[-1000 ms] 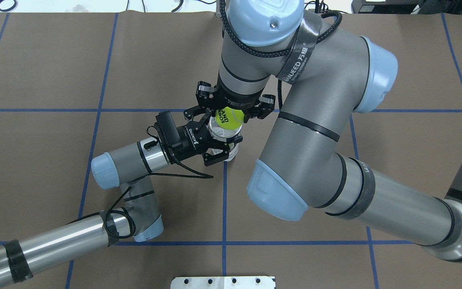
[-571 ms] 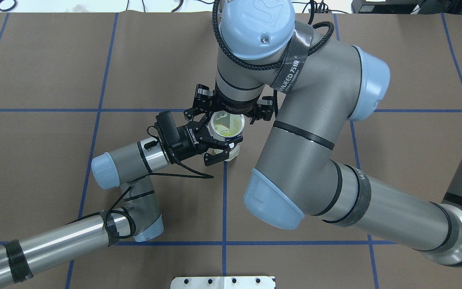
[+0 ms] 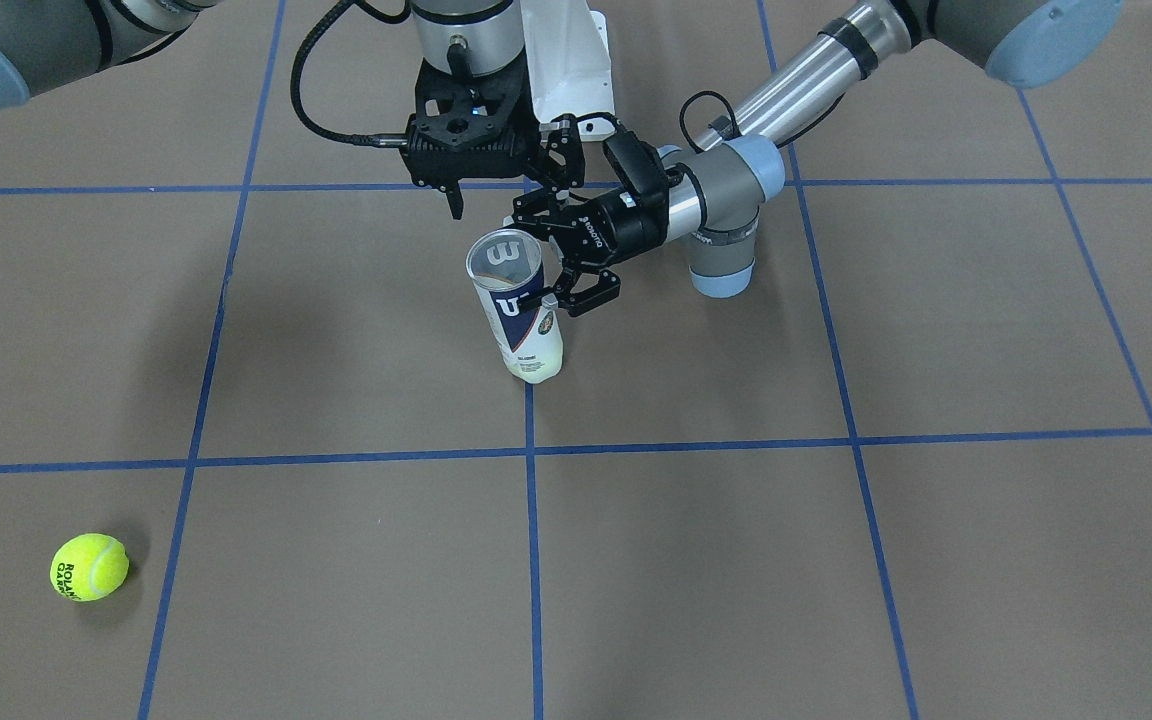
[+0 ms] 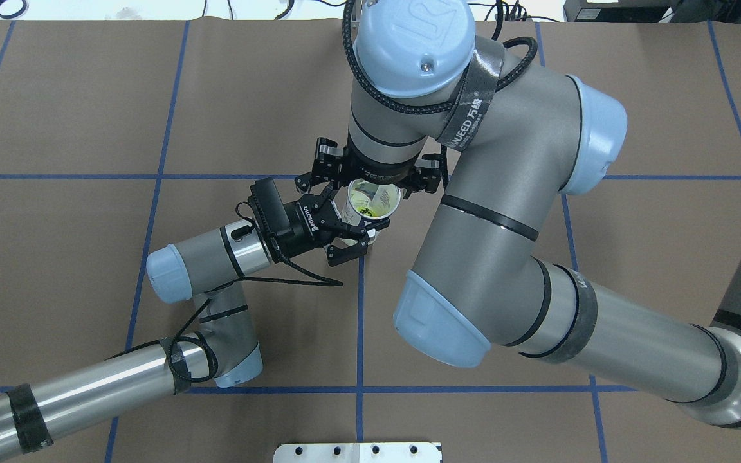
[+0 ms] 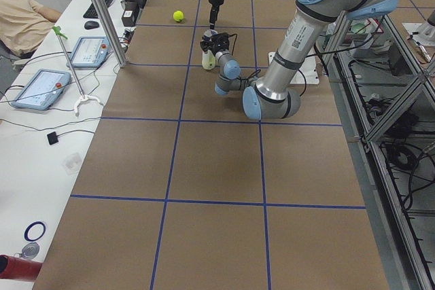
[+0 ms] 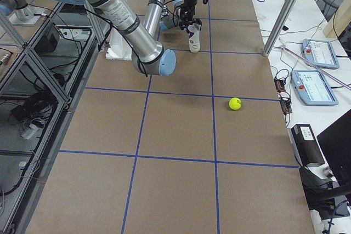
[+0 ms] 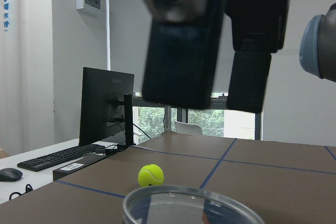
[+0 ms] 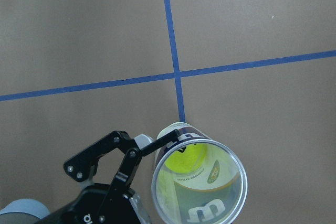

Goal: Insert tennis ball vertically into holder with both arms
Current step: 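Open the right gripper to drop the ball into the tube, then move the right gripper to the second tennis ball and lower onto it, then close the right gripper on the second ball and lift it, then carry the second ball with the right gripper over the tube opening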

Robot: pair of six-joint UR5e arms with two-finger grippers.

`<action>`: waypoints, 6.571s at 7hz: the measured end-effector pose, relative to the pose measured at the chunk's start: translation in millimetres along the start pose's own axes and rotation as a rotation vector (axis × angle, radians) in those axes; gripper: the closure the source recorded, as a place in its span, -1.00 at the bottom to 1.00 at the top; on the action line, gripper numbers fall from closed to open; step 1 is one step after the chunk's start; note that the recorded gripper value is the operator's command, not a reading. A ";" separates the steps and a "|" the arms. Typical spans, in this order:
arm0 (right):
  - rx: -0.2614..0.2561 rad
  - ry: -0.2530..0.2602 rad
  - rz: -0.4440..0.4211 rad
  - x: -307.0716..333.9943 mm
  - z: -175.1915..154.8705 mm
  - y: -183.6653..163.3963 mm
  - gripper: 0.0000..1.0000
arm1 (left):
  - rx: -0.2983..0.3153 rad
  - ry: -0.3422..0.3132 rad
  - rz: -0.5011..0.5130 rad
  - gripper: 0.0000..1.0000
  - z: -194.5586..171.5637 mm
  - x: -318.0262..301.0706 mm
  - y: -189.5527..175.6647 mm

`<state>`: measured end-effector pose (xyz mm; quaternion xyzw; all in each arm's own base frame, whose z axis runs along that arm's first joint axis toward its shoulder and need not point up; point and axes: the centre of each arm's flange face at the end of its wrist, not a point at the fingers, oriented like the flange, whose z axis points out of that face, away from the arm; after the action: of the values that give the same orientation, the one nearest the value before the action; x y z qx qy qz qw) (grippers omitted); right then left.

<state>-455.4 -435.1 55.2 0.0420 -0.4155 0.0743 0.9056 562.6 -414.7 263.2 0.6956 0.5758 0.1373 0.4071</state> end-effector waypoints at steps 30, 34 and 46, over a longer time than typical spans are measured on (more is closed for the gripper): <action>0.023 0.116 -0.385 413.9 222.4 -277.6 1.00 | 0.002 -0.015 0.011 -0.72 -6.3 -13.4 -3.1; 0.077 0.002 -0.304 337.0 154.7 -273.8 1.00 | 0.002 -0.013 0.009 -0.72 -6.2 -11.9 -2.5; 0.002 -0.055 0.012 -3.3 -10.4 -22.1 1.00 | -0.001 -0.010 0.008 -0.72 -4.9 -8.7 -1.5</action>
<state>-446.0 -455.8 45.6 0.0425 -0.4403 0.0791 0.8934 555.7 -420.7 267.6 0.6984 0.5708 0.1357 0.4098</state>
